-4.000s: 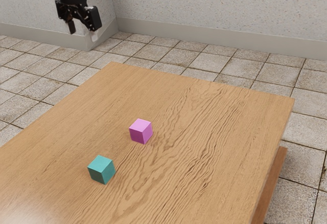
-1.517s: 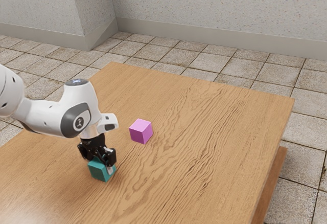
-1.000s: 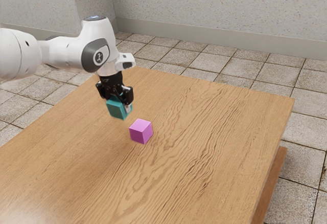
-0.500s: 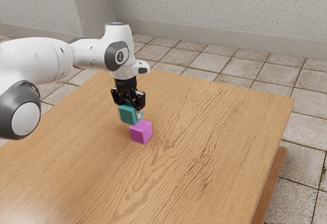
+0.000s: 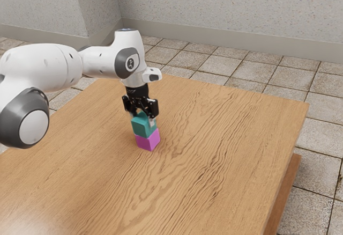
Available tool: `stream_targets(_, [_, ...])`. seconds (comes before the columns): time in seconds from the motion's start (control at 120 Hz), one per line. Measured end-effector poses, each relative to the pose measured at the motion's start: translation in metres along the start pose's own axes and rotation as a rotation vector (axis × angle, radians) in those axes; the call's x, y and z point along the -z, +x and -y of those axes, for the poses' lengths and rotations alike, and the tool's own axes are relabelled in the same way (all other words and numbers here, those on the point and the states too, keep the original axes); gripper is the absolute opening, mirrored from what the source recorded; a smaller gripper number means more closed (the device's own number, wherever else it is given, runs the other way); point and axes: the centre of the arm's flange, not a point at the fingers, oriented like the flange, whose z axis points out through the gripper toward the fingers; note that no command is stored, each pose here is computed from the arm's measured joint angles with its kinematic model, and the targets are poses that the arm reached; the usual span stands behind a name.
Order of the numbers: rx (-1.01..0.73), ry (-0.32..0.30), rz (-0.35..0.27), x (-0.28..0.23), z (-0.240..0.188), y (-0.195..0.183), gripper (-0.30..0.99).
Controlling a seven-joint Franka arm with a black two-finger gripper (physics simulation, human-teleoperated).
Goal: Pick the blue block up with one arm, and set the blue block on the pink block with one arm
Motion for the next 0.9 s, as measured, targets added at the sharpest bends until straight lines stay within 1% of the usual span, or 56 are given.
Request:
stream_targets(0.125, [-0.011, -0.004, -0.003, 0.001, 0.0, 0.0, 0.59])
stream_targets(0.275, [-0.021, -0.007, -0.019, 0.012, 0.0, -0.003, 0.64])
stream_targets(0.4, [-0.031, -0.011, -0.057, 0.044, -0.003, -0.013, 0.66])
stream_targets(0.467, [-0.038, -0.019, -0.092, 0.079, -0.007, -0.034, 0.67])
stream_targets(0.533, [-0.064, -0.024, -0.15, 0.134, -0.021, -0.068, 0.68])
stream_targets(0.617, [-0.124, -0.005, -0.266, 0.237, -0.047, -0.132, 0.68])
stream_targets(0.667, [-0.142, 0.0, -0.305, 0.273, -0.052, -0.167, 0.68])
stream_targets(0.742, [-0.15, 0.014, -0.307, 0.29, -0.051, -0.187, 0.69])
stream_targets(0.9, [-0.154, 0.066, -0.278, 0.297, -0.046, -0.2, 0.69])
